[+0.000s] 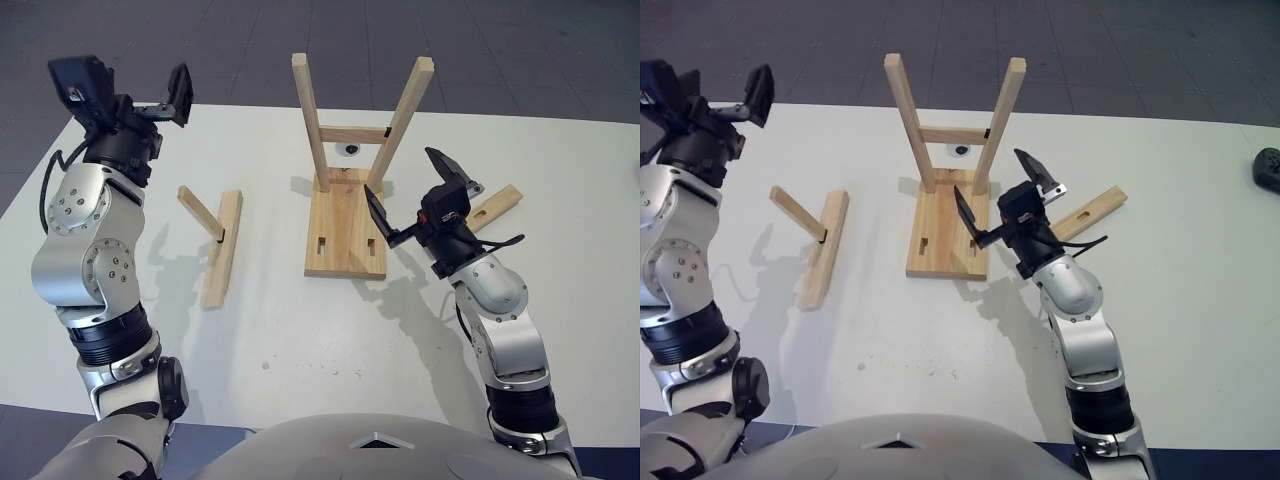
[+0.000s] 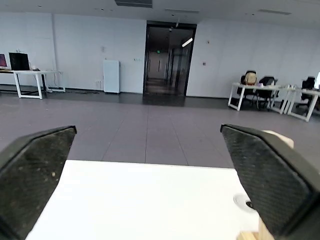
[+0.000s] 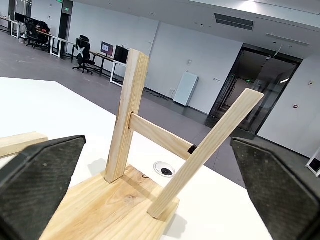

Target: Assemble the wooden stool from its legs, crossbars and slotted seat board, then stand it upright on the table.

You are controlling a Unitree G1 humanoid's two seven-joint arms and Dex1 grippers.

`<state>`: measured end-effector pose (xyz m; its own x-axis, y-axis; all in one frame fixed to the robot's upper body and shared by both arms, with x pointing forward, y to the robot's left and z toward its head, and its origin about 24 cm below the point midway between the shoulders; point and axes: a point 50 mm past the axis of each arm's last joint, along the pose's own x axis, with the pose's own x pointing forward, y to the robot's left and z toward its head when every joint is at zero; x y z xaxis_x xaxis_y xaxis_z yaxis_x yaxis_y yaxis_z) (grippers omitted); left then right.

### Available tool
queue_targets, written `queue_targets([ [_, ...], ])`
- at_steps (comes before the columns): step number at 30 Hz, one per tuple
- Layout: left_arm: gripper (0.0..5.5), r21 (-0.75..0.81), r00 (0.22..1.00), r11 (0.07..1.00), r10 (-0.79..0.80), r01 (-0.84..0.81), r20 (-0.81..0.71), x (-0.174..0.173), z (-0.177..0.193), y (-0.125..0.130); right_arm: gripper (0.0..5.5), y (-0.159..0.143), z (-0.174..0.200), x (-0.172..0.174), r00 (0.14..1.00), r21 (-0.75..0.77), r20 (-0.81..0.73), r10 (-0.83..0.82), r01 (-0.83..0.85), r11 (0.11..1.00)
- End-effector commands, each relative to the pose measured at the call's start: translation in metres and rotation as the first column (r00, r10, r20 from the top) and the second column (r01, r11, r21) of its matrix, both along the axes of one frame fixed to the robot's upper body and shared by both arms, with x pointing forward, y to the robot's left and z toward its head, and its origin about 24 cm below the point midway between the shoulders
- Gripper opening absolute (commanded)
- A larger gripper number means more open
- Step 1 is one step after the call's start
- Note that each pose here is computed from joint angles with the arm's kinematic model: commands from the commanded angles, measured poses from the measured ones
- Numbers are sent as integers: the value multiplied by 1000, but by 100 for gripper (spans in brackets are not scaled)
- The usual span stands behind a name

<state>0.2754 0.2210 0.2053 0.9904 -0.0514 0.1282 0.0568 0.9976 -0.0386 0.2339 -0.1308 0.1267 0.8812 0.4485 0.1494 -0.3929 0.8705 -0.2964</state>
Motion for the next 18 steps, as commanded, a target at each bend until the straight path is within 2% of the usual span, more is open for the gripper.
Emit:
queue_targets([
  [1, 538, 81, 972, 997, 10, 10, -234, -25, -20, 2, 540, -7, -4, -9, 999, -12, -18, -37, 37, 999],
  [5, 538, 116, 917, 993, 39, 9, -398, -37, -46, 7, 540, -11, -8, -16, 997, -16, -36, -61, 61, 998],
  [9, 538, 88, 823, 992, -21, 86, -568, -50, -84, -5, 540, -11, -9, -17, 997, -18, -38, -66, 65, 998],
  [11, 538, 117, 765, 990, 14, 80, -644, -58, -107, 2, 540, -11, -9, -17, 997, -18, -38, -66, 66, 998],
  [18, 538, 117, 648, 990, 38, 80, -760, -65, -154, 14, 540, -8, -8, -15, 998, -11, -38, -57, 57, 998],
])
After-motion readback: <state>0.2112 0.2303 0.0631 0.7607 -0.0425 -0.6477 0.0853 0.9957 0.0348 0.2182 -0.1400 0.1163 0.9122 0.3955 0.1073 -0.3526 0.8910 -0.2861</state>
